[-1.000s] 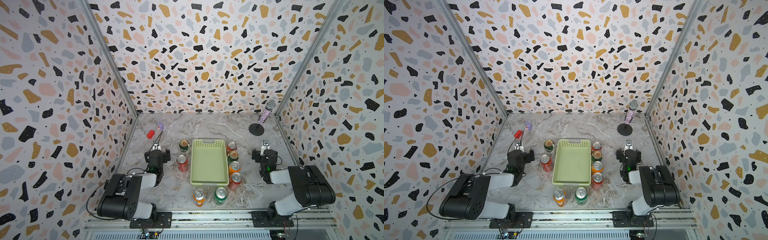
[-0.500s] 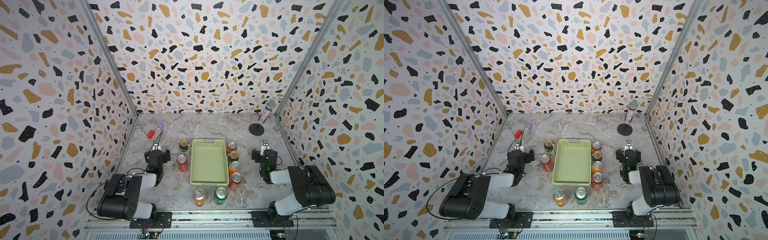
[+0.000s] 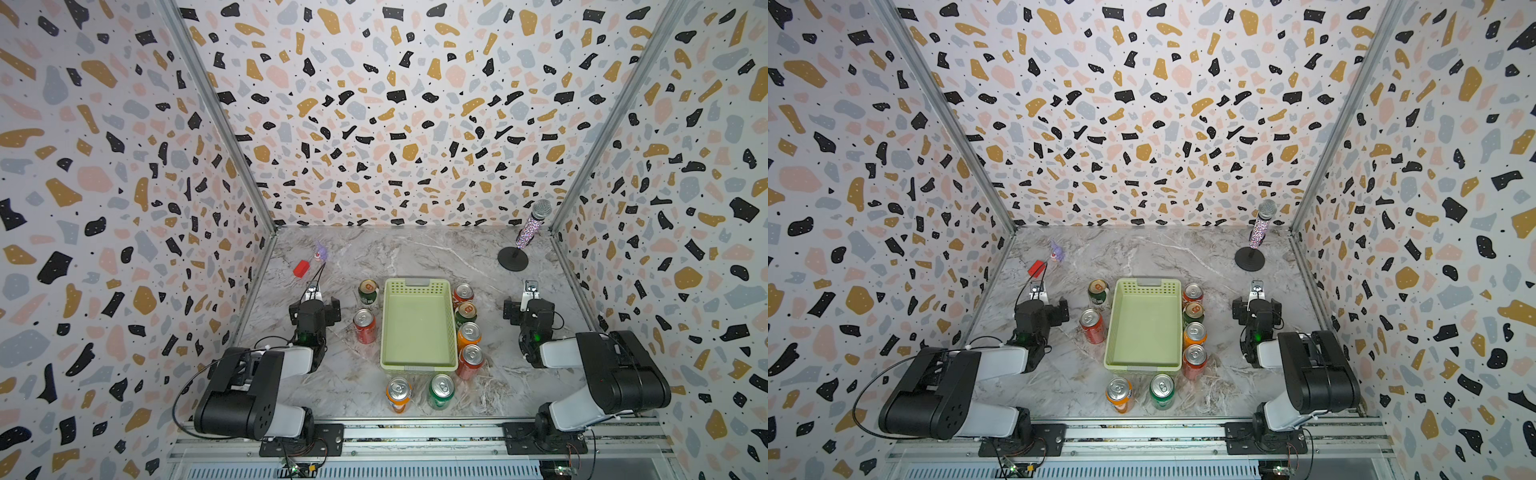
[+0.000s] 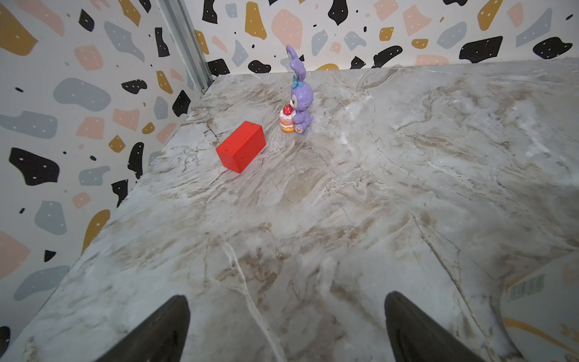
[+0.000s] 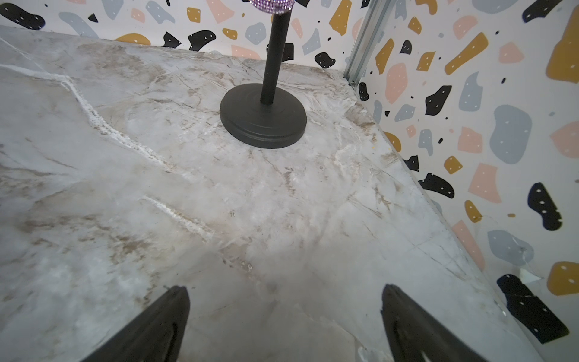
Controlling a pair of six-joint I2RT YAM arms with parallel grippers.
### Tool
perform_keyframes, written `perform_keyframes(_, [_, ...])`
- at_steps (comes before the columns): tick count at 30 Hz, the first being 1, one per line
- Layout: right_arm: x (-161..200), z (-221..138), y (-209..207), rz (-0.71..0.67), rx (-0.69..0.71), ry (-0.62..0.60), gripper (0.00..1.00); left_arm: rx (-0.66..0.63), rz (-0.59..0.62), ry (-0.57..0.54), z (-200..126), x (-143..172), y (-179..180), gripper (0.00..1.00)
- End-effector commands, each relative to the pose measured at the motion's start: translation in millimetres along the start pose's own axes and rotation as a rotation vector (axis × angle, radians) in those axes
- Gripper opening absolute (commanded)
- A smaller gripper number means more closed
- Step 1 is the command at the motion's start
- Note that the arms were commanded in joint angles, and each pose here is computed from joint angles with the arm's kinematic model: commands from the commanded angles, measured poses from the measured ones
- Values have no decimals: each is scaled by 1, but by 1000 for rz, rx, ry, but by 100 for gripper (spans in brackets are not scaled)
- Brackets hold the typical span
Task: Take out the drinks from the basket
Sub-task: Reset both arms
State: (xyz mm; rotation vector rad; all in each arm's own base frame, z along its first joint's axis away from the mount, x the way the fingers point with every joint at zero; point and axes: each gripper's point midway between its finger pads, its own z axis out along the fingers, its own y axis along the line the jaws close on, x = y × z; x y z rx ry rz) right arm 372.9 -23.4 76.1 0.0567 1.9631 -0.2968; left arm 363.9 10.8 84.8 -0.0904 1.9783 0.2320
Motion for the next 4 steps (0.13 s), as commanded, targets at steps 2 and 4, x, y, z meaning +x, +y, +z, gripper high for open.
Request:
perform_keyframes(2, [-13, 1, -1, 21, 3, -33, 100, 15, -2, -56, -1, -14, -3, 100])
perform_keyframes(4, [-13, 1, -2, 22, 4, -33, 100, 15, -4, -58, -2, -15, -3, 100])
